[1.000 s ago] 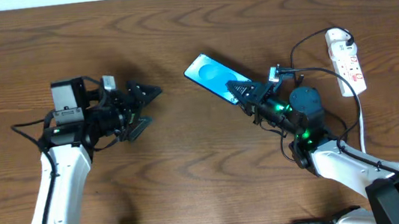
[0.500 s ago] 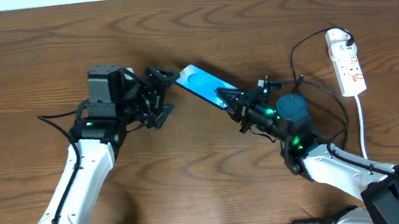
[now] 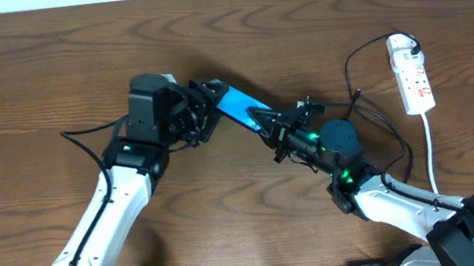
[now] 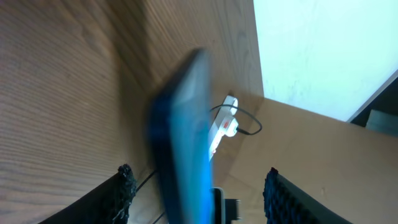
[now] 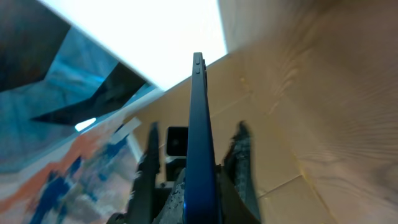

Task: Plug charger to phone and switch on socket
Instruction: 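Hand the phone back to the left gripper and release with right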

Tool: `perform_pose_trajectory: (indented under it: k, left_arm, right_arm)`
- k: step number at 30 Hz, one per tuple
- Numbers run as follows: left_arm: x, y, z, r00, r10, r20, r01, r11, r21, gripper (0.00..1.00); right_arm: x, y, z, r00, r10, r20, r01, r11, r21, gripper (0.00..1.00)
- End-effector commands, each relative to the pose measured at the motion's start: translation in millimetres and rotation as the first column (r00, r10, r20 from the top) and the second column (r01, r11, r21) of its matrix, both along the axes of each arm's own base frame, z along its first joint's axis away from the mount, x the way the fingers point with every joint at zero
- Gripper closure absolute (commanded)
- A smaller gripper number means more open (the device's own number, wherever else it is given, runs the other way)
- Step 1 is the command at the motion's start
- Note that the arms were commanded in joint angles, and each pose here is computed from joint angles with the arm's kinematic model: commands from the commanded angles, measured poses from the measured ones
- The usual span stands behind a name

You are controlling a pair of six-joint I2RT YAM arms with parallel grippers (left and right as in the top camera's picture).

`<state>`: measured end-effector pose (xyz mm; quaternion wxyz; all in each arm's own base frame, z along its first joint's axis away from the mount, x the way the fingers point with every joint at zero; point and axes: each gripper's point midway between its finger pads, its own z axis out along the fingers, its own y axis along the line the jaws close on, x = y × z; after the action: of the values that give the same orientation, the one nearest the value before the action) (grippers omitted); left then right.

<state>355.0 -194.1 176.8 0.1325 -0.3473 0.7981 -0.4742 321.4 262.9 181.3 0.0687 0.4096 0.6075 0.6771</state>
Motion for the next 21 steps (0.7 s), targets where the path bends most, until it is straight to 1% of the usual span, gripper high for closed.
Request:
perform_pose_trajectory:
  k: [1,2,3,4,6,9,10,13,14,17,19,21]
  left_arm:
    - [1.4,-2.4,-0.5,1.000,0.013,0.016,-0.014,1.000,0.027,0.44]
    - [1.5,-2.8,-0.4,1.000,0.014,0.018,-0.014,1.000,0.028,0.52]
    - [1.9,-2.8,0.1,1.000,0.016,0.018,-0.016,1.000,0.025,0.55]
    - [1.9,-2.8,0.1,1.000,0.025,0.007,-0.025,1.000,0.016,0.60]
    - [2.3,-3.1,0.8,0.999,0.037,-0.006,-0.037,0.999,0.001,0.68]
    - [2.8,-3.1,1.4,0.999,0.037,-0.002,-0.037,0.999,0.000,0.74]
    - [2.9,-3.2,1.7,0.999,0.037,-0.001,-0.037,0.999,-0.001,0.79]
    - [6.0,-4.2,6.4,0.999,0.037,0.022,-0.037,0.999,-0.009,0.87]
    - [7.6,-4.8,9.1,0.999,0.037,0.035,-0.037,0.999,-0.014,0.92]
    - [10.4,-5.6,13.7,0.998,0.038,0.058,-0.037,0.999,-0.022,0.92]
    - [10.4,-5.6,13.6,0.998,0.038,0.058,-0.036,0.999,-0.022,0.92]
    - [10.4,-5.5,13.5,0.998,0.038,0.058,-0.037,0.999,-0.021,0.93]
  right_arm:
    - [2.2,2.4,13.2,1.000,-0.004,0.025,0.003,1.000,0.030,0.99]
    - [2.2,2.4,12.7,1.000,-0.004,0.023,0.003,1.000,0.028,0.99]
    - [2.2,2.4,12.9,1.000,-0.004,0.024,0.003,1.000,0.029,0.99]
    - [2.2,2.4,13.2,1.000,-0.004,0.025,0.003,1.000,0.030,0.99]
    - [1.8,2.9,13.7,1.000,-0.003,0.027,0.002,1.000,0.031,0.99]
    - [1.2,3.6,12.8,1.000,0.000,0.023,0.000,1.000,0.029,0.99]
    - [1.0,3.8,12.8,1.000,0.000,0.023,-0.001,1.000,0.029,0.99]
    - [1.0,3.8,12.8,1.000,0.000,0.023,-0.001,1.000,0.029,0.99]
    - [1.0,3.8,12.9,1.000,0.000,0.024,-0.001,1.000,0.029,0.99]
    - [0.9,3.9,12.8,1.000,0.001,0.023,-0.002,1.000,0.029,0.97]
    - [0.9,3.9,12.8,1.000,0.001,0.023,-0.002,1.000,0.029,0.92]
    - [0.8,3.9,11.2,1.000,0.002,0.021,-0.002,1.000,0.022,0.83]
